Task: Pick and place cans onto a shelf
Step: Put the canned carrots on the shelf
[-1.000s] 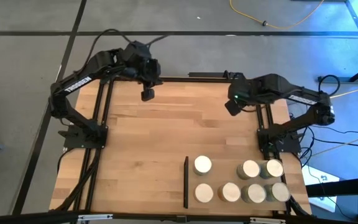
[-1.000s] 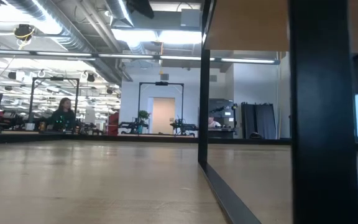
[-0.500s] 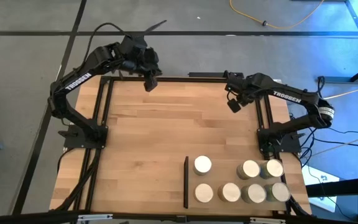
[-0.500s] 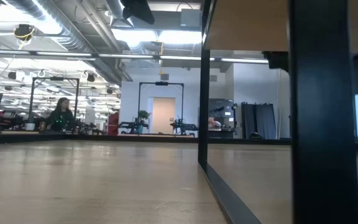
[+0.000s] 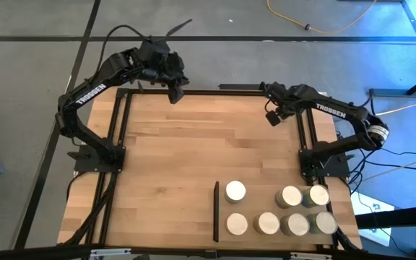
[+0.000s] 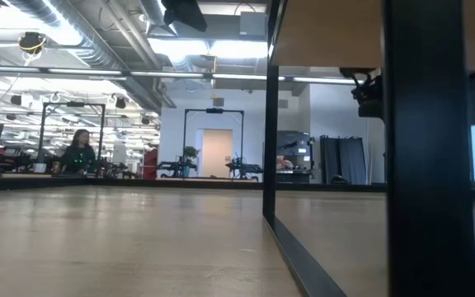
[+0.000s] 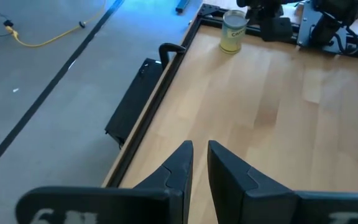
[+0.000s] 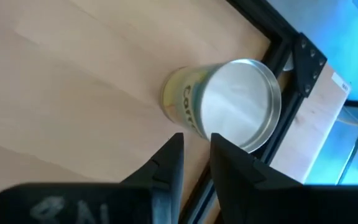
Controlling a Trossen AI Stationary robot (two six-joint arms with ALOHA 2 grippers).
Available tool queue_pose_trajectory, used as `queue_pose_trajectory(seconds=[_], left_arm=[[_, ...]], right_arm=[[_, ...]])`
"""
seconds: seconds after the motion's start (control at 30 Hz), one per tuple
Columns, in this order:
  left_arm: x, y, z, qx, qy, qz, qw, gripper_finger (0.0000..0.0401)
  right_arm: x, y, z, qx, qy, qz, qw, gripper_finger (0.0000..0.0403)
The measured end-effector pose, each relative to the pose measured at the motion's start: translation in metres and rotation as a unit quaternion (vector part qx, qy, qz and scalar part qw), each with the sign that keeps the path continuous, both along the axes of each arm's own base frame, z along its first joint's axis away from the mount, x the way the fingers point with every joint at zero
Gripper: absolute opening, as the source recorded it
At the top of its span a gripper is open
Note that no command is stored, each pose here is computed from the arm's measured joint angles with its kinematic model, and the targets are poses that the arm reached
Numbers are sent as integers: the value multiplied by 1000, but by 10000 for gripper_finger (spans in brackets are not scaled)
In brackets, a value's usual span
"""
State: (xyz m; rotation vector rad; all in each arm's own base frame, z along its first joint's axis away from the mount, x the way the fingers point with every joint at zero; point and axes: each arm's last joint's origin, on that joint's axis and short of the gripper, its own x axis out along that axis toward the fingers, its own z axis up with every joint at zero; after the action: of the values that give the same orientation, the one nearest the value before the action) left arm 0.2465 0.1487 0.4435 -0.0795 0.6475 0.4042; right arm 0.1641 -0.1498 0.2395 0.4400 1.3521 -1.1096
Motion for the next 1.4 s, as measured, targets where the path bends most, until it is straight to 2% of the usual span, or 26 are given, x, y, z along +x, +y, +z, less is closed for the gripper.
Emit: queue_pose_trajectory(seconds=[0.07,0.3,0.57,0.77,1.1,1.23,1.33,1.4], left_arm=[[0,0,0,0,0,0,1000,43],[1,0,1,4,-5,0,1000,43],[2,1,3,9,-14,1,1000,43],[2,1,3,8,-14,1,1000,43],[2,1,3,8,-14,1,1000,43],[2,1,3,8,-14,1,1000,43],[2,1,3,8,-14,1,1000,43],[2,1,3,8,-14,1,1000,43]], right_arm=[[-3,-3,-6,-1,0,-8,1000,80],[-4,-9,-19,-13,-7,25,1000,80],[-9,-15,-19,-16,-12,10,1000,80],[-11,-18,-20,12,-38,5,999,80],[-7,-27,-34,25,0,3,1000,80],[-7,-28,-36,13,7,-21,1000,55],[-7,-28,-36,10,10,-20,1000,18],[-7,-28,-36,10,10,-20,1000,9]])
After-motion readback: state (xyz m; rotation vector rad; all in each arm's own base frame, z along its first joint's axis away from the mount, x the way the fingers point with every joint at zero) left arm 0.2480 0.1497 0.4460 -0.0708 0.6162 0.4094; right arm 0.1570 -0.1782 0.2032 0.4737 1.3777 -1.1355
